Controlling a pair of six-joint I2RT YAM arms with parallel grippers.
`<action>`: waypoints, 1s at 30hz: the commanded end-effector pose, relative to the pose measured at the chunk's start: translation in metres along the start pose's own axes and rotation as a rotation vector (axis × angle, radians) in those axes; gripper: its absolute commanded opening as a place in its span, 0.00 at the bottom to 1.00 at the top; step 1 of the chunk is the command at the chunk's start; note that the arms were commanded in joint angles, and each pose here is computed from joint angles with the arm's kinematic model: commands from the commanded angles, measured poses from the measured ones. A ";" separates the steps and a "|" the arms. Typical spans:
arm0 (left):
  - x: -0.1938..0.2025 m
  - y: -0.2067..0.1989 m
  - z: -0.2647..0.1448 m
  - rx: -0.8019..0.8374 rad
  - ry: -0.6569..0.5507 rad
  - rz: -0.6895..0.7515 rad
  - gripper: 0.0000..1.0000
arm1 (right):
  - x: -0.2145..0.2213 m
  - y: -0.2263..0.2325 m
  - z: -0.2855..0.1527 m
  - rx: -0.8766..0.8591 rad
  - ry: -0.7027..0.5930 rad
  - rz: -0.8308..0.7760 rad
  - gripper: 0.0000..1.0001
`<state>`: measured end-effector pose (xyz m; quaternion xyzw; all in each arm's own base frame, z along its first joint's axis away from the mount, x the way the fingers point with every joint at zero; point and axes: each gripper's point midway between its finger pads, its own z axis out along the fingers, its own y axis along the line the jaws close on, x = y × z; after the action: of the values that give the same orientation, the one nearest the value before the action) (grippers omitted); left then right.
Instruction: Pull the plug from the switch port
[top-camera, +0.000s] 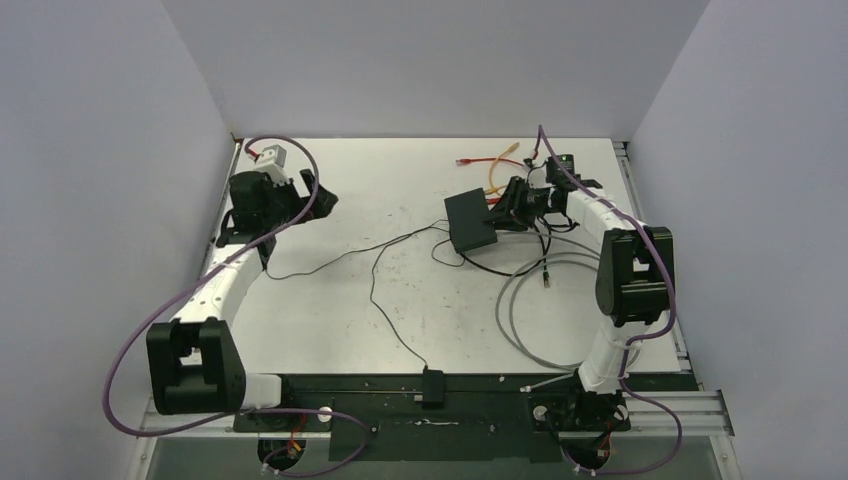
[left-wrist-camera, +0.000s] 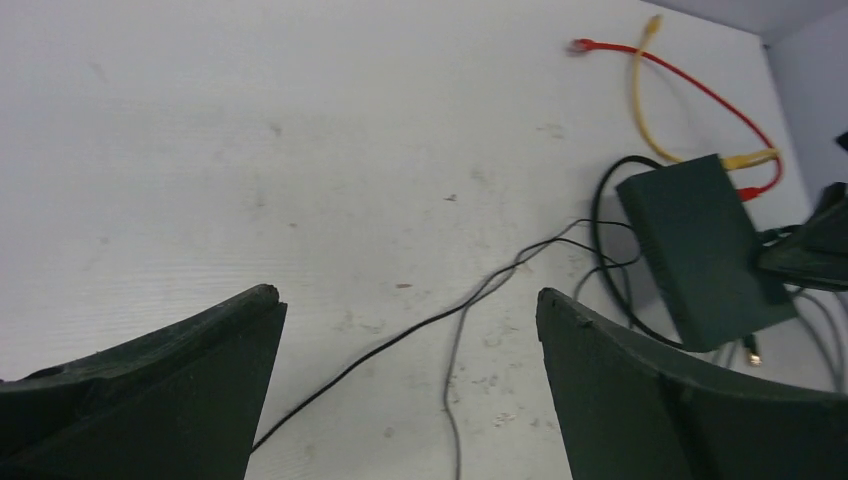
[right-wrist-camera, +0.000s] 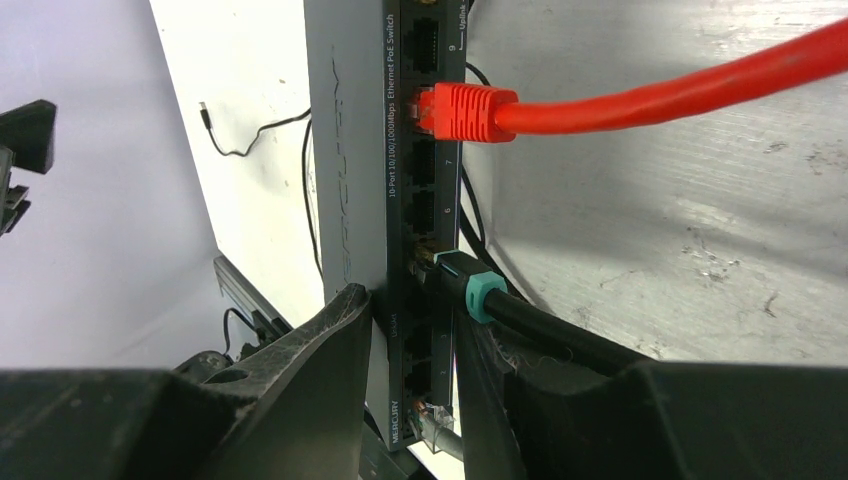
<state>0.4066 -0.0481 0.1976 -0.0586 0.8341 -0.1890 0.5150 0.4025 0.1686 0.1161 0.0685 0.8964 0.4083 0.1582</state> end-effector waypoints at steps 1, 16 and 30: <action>0.004 -0.076 0.018 0.354 0.052 -0.188 0.96 | -0.012 0.056 -0.022 -0.153 -0.072 -0.108 0.05; 0.050 -0.215 0.054 0.844 0.230 -0.675 0.99 | -0.008 0.085 -0.028 -0.242 -0.098 -0.123 0.05; 0.082 -0.262 0.073 0.882 0.306 -0.767 0.99 | -0.005 0.112 -0.034 -0.321 -0.111 -0.150 0.05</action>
<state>0.4020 -0.3202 0.1683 -0.1229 0.7031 -0.6591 0.2370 0.3979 0.2018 0.1500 0.0651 0.8627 0.4689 0.1777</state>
